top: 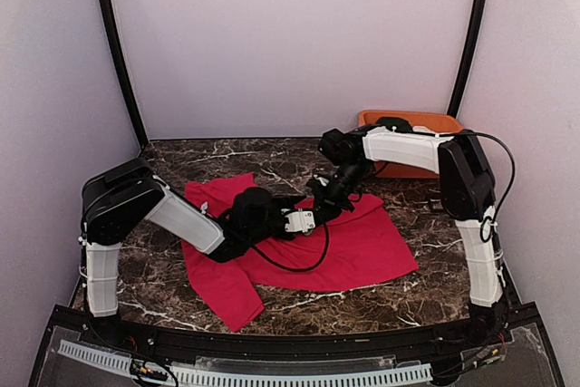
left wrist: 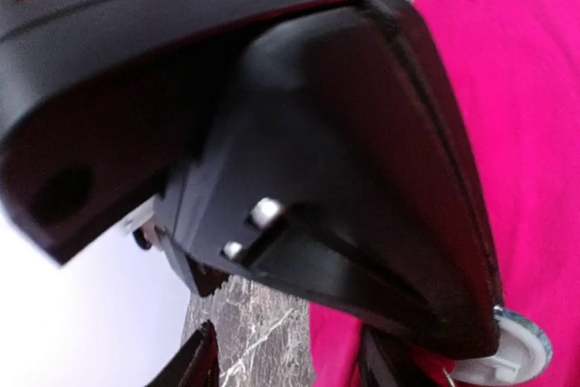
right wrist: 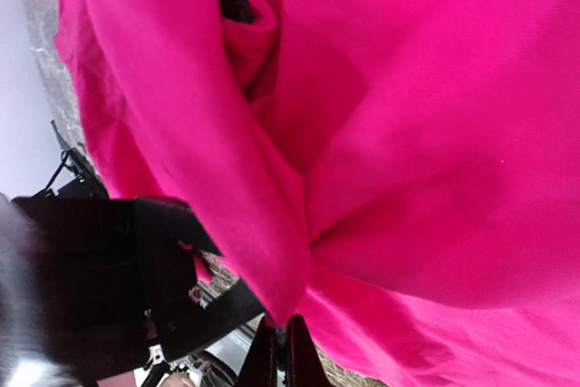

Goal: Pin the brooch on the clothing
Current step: Cross the brooch on the flattened clothing.

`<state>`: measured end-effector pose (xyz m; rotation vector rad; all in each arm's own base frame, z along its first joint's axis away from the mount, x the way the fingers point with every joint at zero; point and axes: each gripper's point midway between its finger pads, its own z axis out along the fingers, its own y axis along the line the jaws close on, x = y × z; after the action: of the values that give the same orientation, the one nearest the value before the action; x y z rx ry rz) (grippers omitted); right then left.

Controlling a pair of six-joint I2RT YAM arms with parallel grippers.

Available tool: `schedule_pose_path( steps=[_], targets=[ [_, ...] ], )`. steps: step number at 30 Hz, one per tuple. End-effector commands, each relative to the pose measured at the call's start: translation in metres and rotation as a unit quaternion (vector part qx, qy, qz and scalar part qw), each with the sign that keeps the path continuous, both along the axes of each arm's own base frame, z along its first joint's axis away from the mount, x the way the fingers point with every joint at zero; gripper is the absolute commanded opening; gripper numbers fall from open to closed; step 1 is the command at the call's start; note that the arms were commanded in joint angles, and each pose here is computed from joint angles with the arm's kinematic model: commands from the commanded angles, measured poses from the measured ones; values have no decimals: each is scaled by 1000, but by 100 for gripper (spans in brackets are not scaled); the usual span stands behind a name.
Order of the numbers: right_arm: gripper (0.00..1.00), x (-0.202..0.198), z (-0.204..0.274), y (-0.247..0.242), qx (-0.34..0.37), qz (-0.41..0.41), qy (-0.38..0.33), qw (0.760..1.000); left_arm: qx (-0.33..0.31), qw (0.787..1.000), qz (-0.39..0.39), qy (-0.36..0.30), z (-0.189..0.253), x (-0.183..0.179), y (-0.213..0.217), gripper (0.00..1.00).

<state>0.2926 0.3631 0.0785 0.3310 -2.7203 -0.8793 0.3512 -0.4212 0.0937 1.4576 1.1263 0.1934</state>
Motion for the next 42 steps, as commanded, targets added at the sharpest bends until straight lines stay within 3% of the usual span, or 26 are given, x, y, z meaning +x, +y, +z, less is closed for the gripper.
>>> schedule_pose_path(
  steps=[1, 10, 12, 14, 23, 29, 32, 36, 39, 42],
  targets=[
    [0, -2, 24, 12, 93, 10, -13, 996, -104, 994, 42, -7, 52, 8, 10, 61],
    [0, -13, 36, 19, 171, 28, -20, 985, -225, 969, 105, 25, 101, 13, 43, 83],
    [0, -14, 39, 19, 178, 31, -21, 983, -244, 962, 116, 28, 111, 13, 50, 97],
    [0, -16, 41, 20, 184, 34, -23, 982, -262, 956, 129, 34, 121, 12, 57, 98],
    [0, -18, 62, 25, 227, 44, -32, 972, -301, 938, 142, 92, 147, -3, 77, 99],
    [0, -20, 91, 29, 270, 56, -51, 960, -343, 911, 122, 194, 155, -35, 91, 99],
    [0, -20, 104, 30, 285, 66, -73, 953, -327, 906, 91, 254, 147, -58, 90, 98],
    [0, -17, 125, 33, 318, 75, -114, 938, -340, 882, 55, 322, 157, -86, 96, 96],
    [0, -17, 138, 35, 346, 80, -146, 923, -357, 853, 45, 379, 156, -94, 98, 94],
    [0, -15, 135, 37, 350, 77, -147, 922, -369, 826, 25, 425, 154, -99, 96, 87]
  ],
)
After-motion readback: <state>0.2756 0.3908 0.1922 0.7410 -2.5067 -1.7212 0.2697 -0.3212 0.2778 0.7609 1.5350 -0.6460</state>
